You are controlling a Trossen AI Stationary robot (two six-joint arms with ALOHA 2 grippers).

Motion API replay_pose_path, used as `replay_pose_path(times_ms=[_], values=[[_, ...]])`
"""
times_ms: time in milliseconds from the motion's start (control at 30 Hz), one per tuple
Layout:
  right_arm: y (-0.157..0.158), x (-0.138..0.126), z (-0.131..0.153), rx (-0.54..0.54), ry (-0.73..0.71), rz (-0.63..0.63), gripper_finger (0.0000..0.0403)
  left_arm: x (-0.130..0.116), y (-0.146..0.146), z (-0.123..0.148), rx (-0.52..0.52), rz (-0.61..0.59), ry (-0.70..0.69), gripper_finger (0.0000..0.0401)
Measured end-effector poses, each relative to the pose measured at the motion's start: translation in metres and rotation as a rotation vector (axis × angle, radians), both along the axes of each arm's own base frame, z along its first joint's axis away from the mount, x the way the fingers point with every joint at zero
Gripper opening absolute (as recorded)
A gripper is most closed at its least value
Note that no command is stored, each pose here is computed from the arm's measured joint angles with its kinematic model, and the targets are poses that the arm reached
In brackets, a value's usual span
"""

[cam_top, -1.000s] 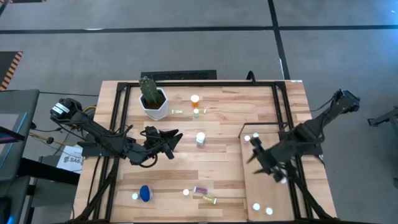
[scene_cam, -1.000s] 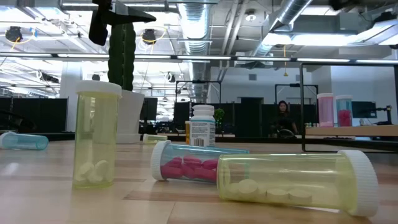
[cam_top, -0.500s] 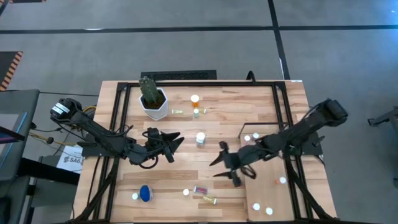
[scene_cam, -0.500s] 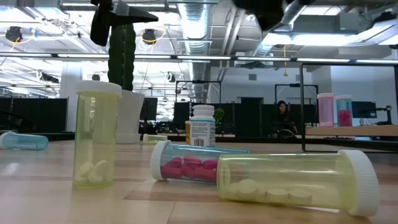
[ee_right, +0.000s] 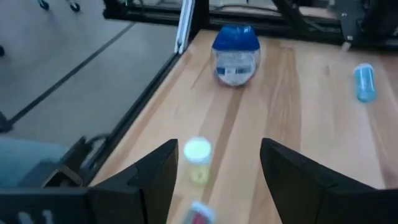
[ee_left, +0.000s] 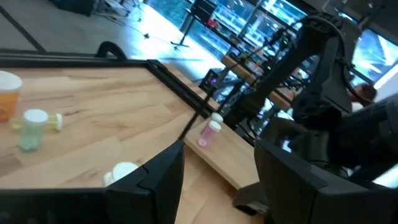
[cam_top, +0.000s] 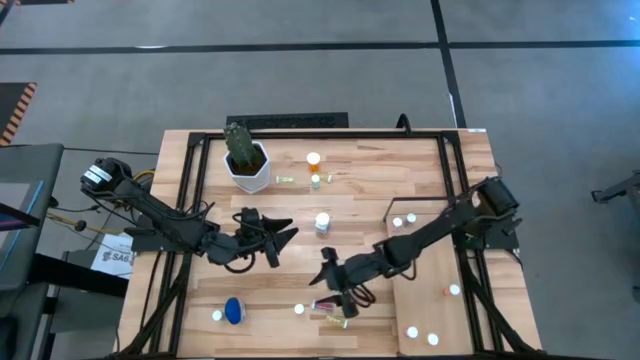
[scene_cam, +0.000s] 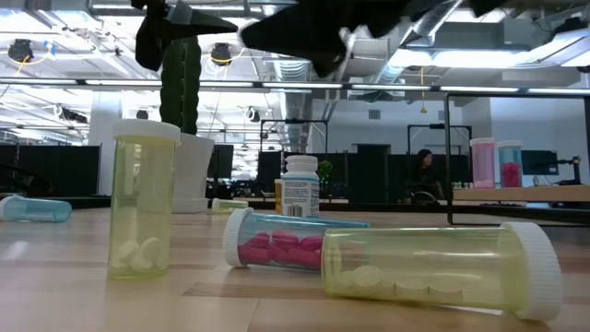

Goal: Pick and place medicine bottles onto shelf by color
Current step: Put the yellow pill bottle on the shelf

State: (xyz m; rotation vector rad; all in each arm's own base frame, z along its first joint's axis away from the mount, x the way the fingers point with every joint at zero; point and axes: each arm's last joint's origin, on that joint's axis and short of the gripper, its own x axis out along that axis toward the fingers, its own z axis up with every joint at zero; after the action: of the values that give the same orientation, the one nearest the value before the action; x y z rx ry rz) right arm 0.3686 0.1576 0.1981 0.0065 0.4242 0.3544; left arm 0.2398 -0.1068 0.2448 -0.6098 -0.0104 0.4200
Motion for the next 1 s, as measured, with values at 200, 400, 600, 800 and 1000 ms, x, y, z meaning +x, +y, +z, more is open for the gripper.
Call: replay_pose_path(times_ms=[200,400,600,800,1000], values=[[0.004,0.019,-0.010,-0.003,0.009,-0.008,0.0250,-0.003,-0.007,-0.002,0.005,-0.028,0.015,0.0183],[0.013,0.034,-0.027,0.036,0.030,-0.019,0.0250,-0.008,-0.015,-0.002,0.004,-0.059,0.014,0.0183],[0.029,0.048,-0.039,0.037,0.040,-0.002,0.0250,-0.011,-0.020,-0.002,0.007,-0.079,0.017,0.0183],[0.034,0.056,-0.042,0.045,0.036,-0.002,0.0250,-0.012,-0.022,-0.003,0.013,-0.087,0.027,0.0183],[0.031,0.061,-0.049,0.046,0.043,-0.017,0.0250,-0.013,-0.022,-0.004,0.022,-0.073,0.036,0.0183]])
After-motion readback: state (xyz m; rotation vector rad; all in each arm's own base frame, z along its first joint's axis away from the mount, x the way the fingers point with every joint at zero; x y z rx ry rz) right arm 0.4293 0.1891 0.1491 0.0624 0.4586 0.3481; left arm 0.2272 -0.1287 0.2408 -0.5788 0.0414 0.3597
